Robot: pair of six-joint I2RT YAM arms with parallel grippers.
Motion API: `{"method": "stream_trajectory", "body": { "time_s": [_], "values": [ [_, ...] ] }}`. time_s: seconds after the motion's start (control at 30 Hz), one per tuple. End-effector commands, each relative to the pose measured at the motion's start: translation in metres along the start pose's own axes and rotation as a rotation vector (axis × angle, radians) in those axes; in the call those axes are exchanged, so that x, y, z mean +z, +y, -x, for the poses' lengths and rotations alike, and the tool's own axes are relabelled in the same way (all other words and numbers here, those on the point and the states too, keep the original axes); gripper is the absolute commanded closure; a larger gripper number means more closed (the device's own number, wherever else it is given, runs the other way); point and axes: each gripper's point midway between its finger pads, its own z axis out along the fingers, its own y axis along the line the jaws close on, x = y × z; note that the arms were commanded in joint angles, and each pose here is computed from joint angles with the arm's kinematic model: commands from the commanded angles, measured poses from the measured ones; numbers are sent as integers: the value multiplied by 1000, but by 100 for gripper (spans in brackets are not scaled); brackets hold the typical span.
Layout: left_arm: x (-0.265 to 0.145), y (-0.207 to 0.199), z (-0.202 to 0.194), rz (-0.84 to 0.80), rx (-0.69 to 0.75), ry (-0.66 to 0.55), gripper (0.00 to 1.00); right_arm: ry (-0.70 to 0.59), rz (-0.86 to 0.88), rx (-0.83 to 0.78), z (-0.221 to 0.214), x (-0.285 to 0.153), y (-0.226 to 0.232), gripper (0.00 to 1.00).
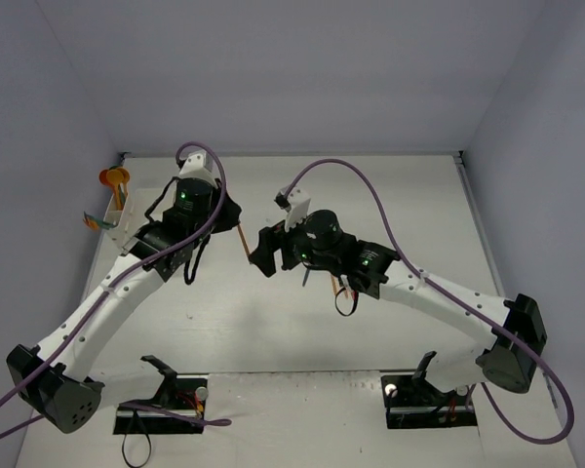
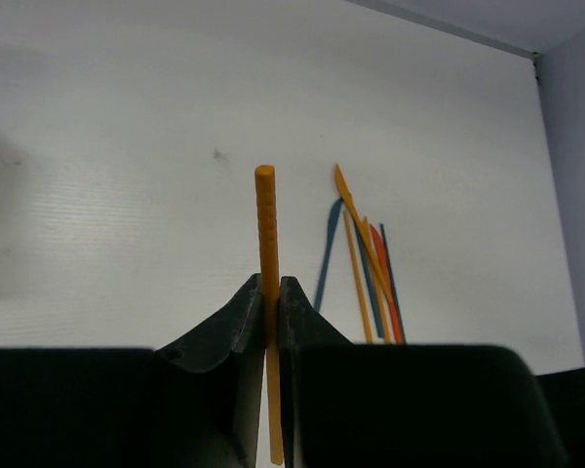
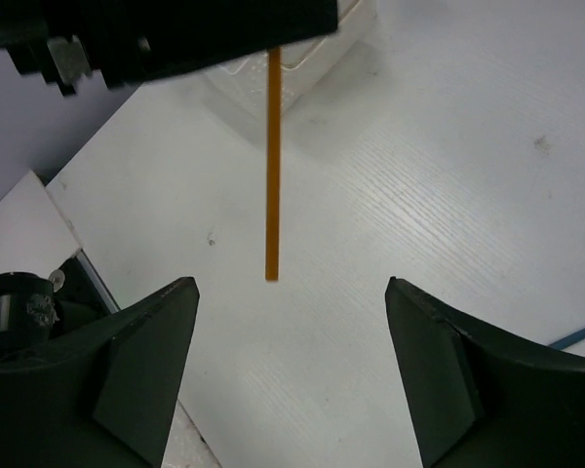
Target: Sort the eating utensils into containers
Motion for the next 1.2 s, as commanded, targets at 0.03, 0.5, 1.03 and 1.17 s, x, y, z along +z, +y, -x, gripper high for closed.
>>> {"method": "stream_trajectory", "body": {
  "time_s": [0.03,0.5,1.03,1.17],
  "values": [
    [6,30,86,99,127,-222,100,-143,-47,47,36,-26,-24,22],
    [80,101,189,319,371,-435,100,-114,-169,48,22,-56,-72,17],
    [114,152,189,386,378,-427,100,-72,-221,54,14,-56,-88,16],
    [127,164,172,396,372,-385,98,-61,-225,56,11,-54,-90,15]
  ]
}}
